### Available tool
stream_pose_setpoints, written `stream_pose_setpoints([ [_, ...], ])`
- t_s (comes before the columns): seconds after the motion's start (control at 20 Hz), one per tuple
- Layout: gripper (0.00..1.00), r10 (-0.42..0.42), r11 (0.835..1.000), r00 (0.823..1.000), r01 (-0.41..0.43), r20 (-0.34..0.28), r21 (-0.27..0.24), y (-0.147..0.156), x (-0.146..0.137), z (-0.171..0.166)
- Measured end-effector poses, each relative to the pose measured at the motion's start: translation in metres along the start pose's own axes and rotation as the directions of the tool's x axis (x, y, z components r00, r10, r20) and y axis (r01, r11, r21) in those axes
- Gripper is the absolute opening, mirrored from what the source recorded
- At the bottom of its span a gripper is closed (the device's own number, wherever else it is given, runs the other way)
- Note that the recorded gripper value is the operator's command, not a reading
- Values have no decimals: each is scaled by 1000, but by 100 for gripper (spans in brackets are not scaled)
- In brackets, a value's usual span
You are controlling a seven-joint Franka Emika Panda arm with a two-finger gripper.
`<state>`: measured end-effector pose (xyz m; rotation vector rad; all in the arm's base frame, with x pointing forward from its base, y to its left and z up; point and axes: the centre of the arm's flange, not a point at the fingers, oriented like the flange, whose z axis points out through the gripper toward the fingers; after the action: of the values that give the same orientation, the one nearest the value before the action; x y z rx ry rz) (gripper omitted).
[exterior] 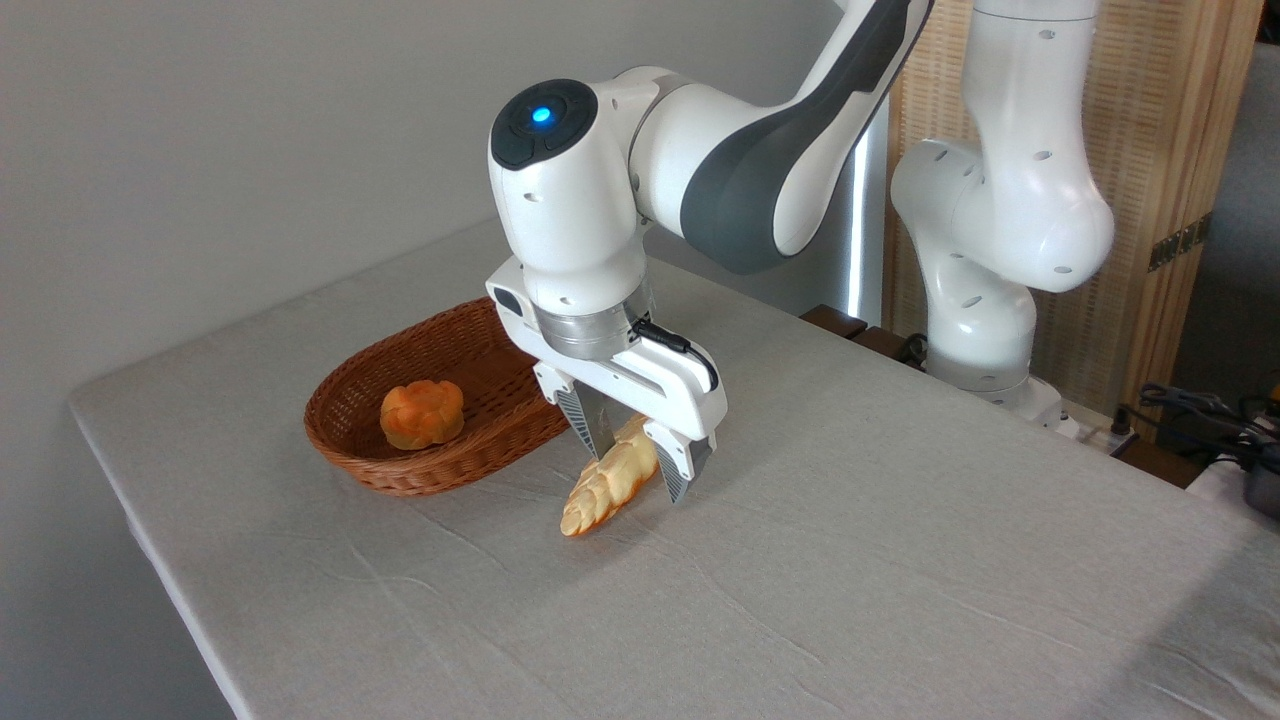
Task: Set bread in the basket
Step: 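Close the gripper on the croissant's middle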
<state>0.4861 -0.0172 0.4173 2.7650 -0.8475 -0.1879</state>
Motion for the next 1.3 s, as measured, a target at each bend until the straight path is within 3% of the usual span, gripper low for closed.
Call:
stream_pose_setpoints([
  [0.9, 100, 38, 999, 999, -38, 6, 19, 13, 22, 15],
  [0.95, 98, 40, 999, 999, -40, 7, 20, 13, 23, 16],
  [1.1, 63, 43, 999, 999, -43, 8, 21, 14, 24, 16],
  [1.15, 57, 44, 999, 999, -44, 9, 22, 14, 24, 16],
  [1.3, 53, 50, 998, 999, -51, 16, 31, 14, 24, 16],
])
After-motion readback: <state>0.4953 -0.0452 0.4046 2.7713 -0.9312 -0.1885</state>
